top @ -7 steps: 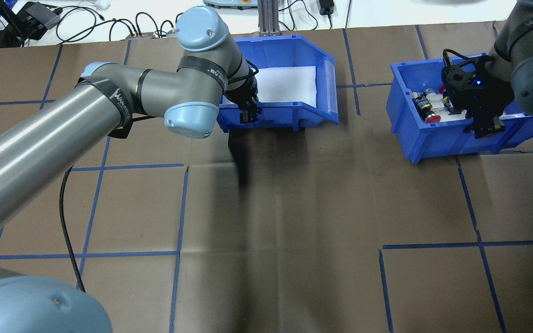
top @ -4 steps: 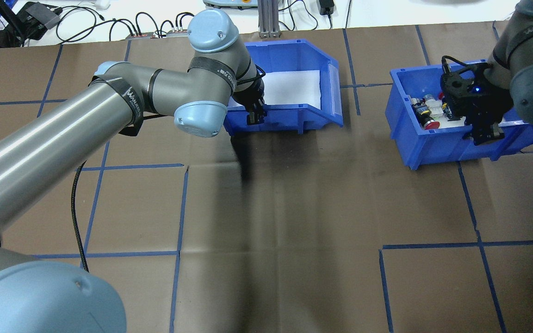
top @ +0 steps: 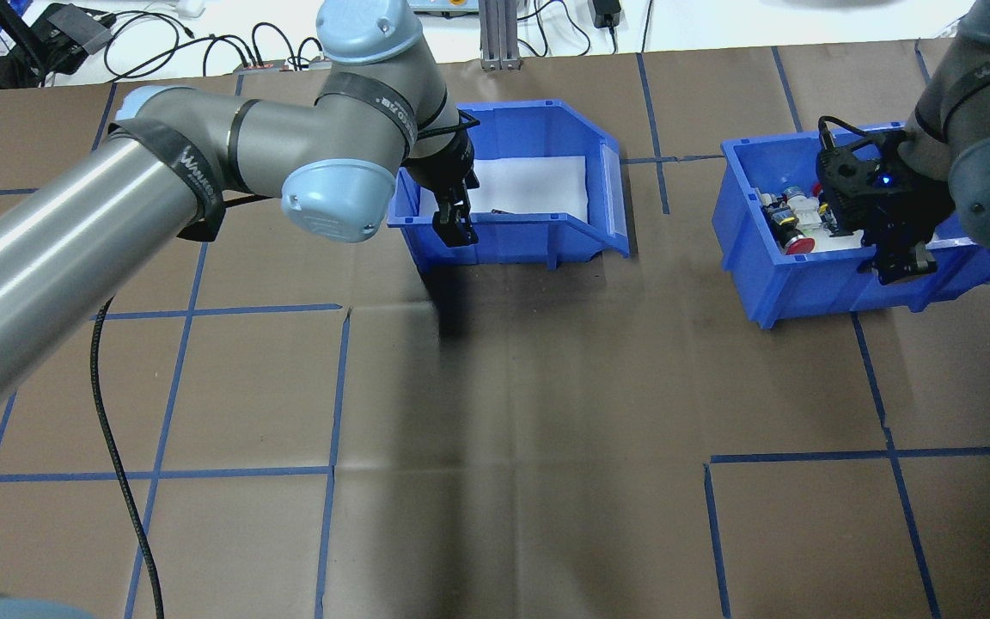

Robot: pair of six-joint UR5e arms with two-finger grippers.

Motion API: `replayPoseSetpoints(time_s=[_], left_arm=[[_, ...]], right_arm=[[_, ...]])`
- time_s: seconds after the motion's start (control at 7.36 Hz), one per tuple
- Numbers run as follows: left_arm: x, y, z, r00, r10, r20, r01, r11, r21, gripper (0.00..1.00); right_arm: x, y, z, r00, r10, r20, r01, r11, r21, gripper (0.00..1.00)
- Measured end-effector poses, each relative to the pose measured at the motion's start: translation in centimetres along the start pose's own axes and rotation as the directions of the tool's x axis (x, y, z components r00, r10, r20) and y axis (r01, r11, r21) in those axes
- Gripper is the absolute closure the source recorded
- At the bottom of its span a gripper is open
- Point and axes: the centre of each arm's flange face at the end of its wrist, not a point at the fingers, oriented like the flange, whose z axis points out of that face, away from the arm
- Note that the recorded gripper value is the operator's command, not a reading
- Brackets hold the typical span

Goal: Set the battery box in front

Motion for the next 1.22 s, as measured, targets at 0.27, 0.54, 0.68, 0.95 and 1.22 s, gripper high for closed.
replayPoseSetpoints(time_s=[0.27, 0.54, 0.68, 0.95, 1.22], left_arm=[[-2.0, -2.8, -7.3, 0.964, 0.265, -0.007, -0.265, 0.963, 0.042, 0.01], [-4.6, -5.7, -14.2, 0.795, 0.607, -0.005, -0.605, 0.793, 0.076, 0.01], [-6.0, -7.0, -16.9, 0.631, 0.776, 0.01, -0.773, 0.628, 0.088, 0.01], [-9.2, -9.5, -20.7, 0.243, 0.968, 0.057, -0.968, 0.239, 0.072, 0.01], [-12.0, -11.5, -23.0, -0.023, 0.996, 0.086, -0.999, -0.026, 0.038, 0.01]], right_arm=[[-4.1, -1.8, 0.3, 1.0, -0.002, -0.006, 0.002, 1.0, 0.005, 0.93], [-7.8, -4.0, 1.4, 1.0, 0.006, -0.007, -0.006, 1.0, 0.029, 0.93], [-9.1, -6.0, 1.7, 1.0, 0.025, -0.006, -0.025, 0.999, 0.031, 0.93], [-10.7, -12.2, 1.6, 0.998, 0.066, -0.011, -0.066, 0.998, 0.02, 0.93], [-12.5, -17.4, 1.9, 0.996, 0.085, -0.01, -0.085, 0.996, 0.008, 0.93]])
